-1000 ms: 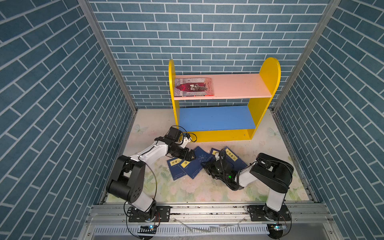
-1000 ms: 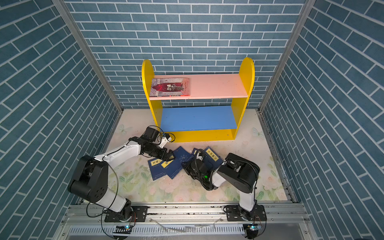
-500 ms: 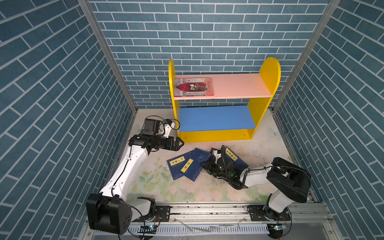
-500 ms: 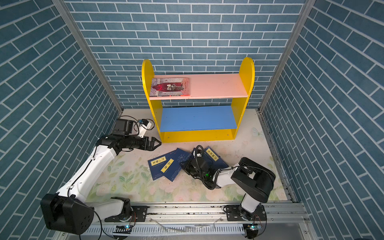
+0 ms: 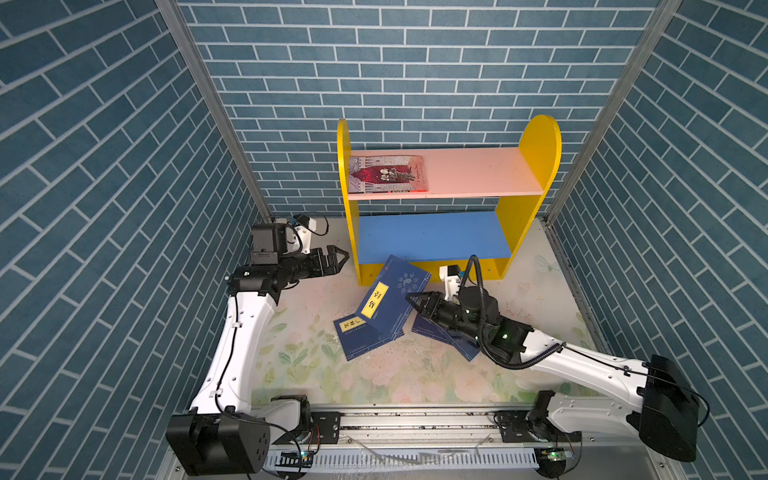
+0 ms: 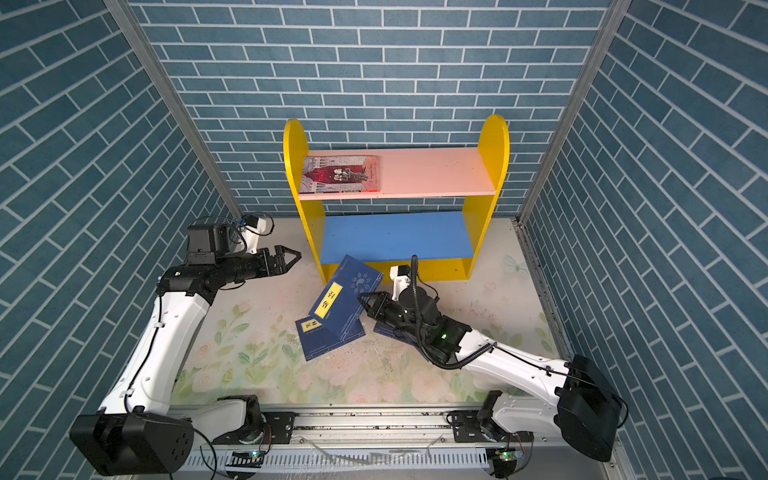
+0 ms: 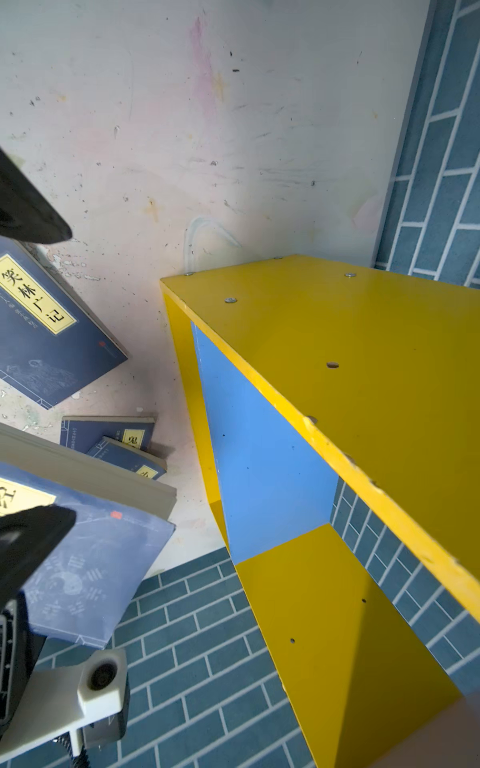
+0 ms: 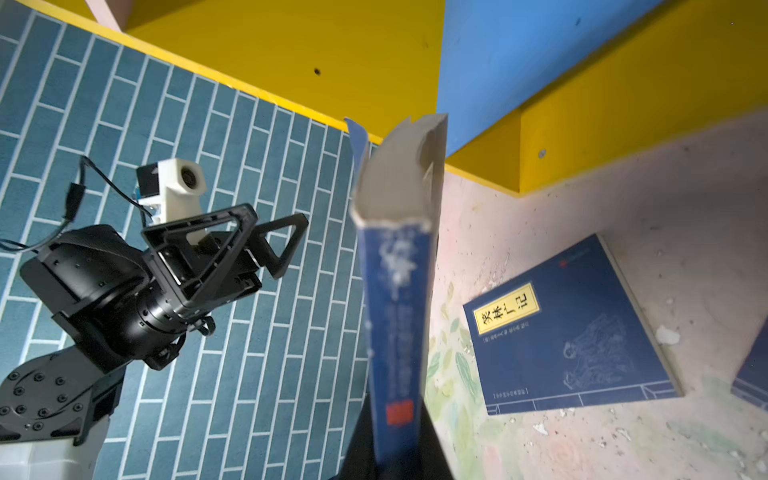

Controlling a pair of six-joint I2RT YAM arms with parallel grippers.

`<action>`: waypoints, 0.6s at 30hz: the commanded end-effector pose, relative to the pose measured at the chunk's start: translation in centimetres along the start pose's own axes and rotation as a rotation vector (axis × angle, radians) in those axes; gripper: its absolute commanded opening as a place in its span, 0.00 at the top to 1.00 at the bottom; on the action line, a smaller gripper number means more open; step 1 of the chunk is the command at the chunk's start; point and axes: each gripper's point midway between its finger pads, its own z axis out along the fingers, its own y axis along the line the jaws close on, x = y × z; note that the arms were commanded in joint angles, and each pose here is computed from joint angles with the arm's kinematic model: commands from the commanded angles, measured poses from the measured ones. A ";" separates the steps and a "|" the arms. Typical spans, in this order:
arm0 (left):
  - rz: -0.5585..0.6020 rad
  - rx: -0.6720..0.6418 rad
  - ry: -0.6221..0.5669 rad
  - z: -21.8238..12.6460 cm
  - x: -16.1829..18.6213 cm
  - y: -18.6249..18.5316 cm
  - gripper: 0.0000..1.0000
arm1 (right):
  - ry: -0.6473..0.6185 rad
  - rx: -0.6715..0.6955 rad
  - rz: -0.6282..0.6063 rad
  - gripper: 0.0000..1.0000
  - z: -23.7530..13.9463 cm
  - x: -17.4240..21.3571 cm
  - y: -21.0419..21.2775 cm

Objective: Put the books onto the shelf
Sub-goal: 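Close the right gripper on the upright book's edge and lift it, then carry the book into the blue lower shelf while the left arm rises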

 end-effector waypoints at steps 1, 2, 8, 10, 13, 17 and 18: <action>-0.007 0.033 -0.053 -1.2 -1.1 -1.2 0.00 | -0.049 0.040 -0.070 1.00 -0.6 -2.4 0.9; -0.008 0.034 -0.060 -1.5 -1.2 -1.4 0.00 | -0.056 0.045 -0.076 1.00 -0.4 -2.9 1.1; -0.062 0.075 -0.076 -2.2 -0.9 -2.4 0.00 | -0.150 0.034 -0.011 1.00 0.7 -6.1 0.7; -0.069 0.077 -0.080 -2.4 -0.8 -2.5 0.00 | -0.196 0.034 0.007 1.00 0.9 -7.3 0.4; -0.071 0.097 -0.085 -2.5 -0.9 -2.8 0.00 | -0.247 0.016 0.022 1.00 1.3 -8.8 0.4; -0.075 0.107 -0.092 -2.5 -1.0 -3.0 0.00 | -0.292 -0.009 0.037 1.00 1.8 -10.4 0.6; -0.077 0.110 -0.092 -2.5 -1.0 -3.1 0.00 | -0.308 -0.025 0.042 1.00 1.9 -10.8 0.8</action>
